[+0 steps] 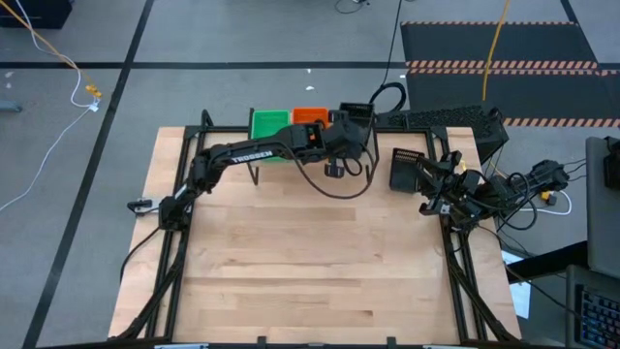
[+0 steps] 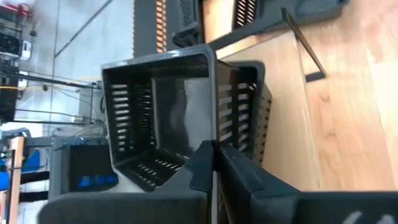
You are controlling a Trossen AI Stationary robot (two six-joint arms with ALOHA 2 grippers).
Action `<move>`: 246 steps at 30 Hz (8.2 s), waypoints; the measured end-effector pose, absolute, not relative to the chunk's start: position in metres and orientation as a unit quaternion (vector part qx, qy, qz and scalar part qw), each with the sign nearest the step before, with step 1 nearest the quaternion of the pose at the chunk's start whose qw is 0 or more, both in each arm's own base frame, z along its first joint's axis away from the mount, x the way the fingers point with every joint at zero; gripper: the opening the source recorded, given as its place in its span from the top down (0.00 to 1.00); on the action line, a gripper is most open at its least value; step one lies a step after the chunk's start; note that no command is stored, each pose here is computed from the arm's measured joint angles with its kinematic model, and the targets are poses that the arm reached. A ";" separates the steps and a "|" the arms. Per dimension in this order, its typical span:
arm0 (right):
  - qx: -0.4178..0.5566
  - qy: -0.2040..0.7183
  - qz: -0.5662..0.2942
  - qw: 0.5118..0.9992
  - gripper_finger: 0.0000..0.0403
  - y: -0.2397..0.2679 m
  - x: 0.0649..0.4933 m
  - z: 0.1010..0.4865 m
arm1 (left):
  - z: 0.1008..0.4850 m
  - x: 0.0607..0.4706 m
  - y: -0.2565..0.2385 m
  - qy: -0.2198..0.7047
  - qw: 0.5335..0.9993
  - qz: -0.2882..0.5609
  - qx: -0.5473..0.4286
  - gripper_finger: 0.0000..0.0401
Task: Stack baskets on shelf by color
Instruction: Stack the left black bin on top of the black bin on the shelf, then stack the black bin on top of the black bins on the shelf
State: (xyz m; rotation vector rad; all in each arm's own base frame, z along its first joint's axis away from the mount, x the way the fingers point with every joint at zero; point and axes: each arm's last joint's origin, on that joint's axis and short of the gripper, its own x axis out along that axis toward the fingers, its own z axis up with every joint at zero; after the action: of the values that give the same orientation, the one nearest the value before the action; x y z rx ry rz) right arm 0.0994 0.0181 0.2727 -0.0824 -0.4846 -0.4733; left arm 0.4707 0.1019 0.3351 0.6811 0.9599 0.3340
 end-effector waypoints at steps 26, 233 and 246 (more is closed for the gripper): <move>-0.039 -0.233 -0.243 0.941 0.69 0.018 0.099 0.272 | 0.329 0.470 0.098 0.457 0.835 0.140 0.271 0.62; 0.070 0.605 -0.312 0.729 0.69 -0.100 0.154 0.165 | 0.132 0.302 -0.023 0.254 0.963 0.056 0.075 0.62; 0.165 0.592 -0.330 0.716 0.97 -0.096 0.153 0.163 | 0.131 0.301 -0.024 0.258 0.962 0.056 0.076 0.62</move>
State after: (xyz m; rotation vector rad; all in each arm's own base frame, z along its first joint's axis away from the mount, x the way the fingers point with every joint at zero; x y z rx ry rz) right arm 0.1531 -0.0958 0.1629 0.3654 1.3115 -0.7315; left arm 0.3014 -0.0244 0.1311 0.1532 0.5219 0.1133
